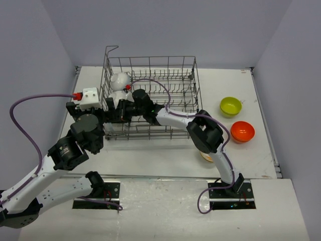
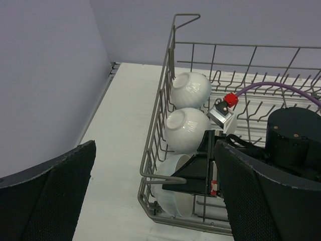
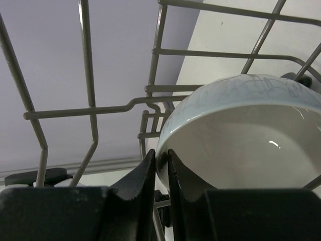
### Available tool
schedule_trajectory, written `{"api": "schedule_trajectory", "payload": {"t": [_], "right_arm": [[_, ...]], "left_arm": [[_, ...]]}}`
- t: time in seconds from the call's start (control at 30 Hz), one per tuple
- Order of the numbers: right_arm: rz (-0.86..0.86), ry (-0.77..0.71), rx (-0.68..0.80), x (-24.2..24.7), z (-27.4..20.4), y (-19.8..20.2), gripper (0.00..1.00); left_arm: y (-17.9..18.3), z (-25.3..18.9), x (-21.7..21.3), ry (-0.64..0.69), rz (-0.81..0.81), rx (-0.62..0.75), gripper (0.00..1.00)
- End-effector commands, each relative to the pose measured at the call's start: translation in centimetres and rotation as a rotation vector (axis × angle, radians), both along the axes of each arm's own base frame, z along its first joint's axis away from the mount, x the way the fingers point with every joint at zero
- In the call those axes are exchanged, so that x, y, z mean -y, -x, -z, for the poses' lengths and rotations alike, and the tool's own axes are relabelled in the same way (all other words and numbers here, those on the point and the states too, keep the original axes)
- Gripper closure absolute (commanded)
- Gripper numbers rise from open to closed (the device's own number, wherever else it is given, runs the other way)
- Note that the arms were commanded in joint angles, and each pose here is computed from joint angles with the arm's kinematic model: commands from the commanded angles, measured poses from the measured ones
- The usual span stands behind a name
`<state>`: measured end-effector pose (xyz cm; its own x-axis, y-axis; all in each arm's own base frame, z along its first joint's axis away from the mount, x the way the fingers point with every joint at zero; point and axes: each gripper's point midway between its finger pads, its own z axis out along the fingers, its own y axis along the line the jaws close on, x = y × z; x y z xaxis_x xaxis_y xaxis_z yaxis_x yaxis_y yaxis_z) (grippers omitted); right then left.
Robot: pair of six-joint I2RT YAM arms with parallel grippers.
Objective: Unload the bowls from the dish rack
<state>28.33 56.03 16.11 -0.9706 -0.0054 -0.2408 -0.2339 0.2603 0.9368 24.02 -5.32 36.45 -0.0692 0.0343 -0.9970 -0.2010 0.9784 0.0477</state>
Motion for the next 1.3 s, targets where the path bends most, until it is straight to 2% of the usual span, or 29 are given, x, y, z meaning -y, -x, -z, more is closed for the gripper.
{"api": "schedule_trajectory", "payload": {"t": [0.0, 0.03, 0.13, 0.37, 1.27], "right_arm": [[-0.021, 0.018, -0.023, -0.4, 1.2, 1.1, 0.85], [-0.018, 0.013, -0.029, -0.4, 0.9, 1.1, 0.86], [-0.016, -0.019, -0.045, -0.4, 0.2, 1.3, 1.00], [-0.001, -0.115, -0.062, 0.3, -1.7, 1.7, 1.00], [0.035, -0.311, 0.110, 4.8, -9.7, -0.9, 1.00]], "left_arm": [[-0.2, -0.6, -0.1, 0.021, -0.008, 0.026, 0.00], [-0.2, -0.6, -0.2, 0.020, -0.011, 0.025, 0.00], [-0.2, -0.6, -0.3, 0.020, -0.014, 0.025, 0.00], [-0.1, -0.7, -0.6, 0.025, -0.020, 0.030, 0.00], [-0.1, -1.0, -0.7, 0.057, -0.033, 0.041, 0.00]]}}
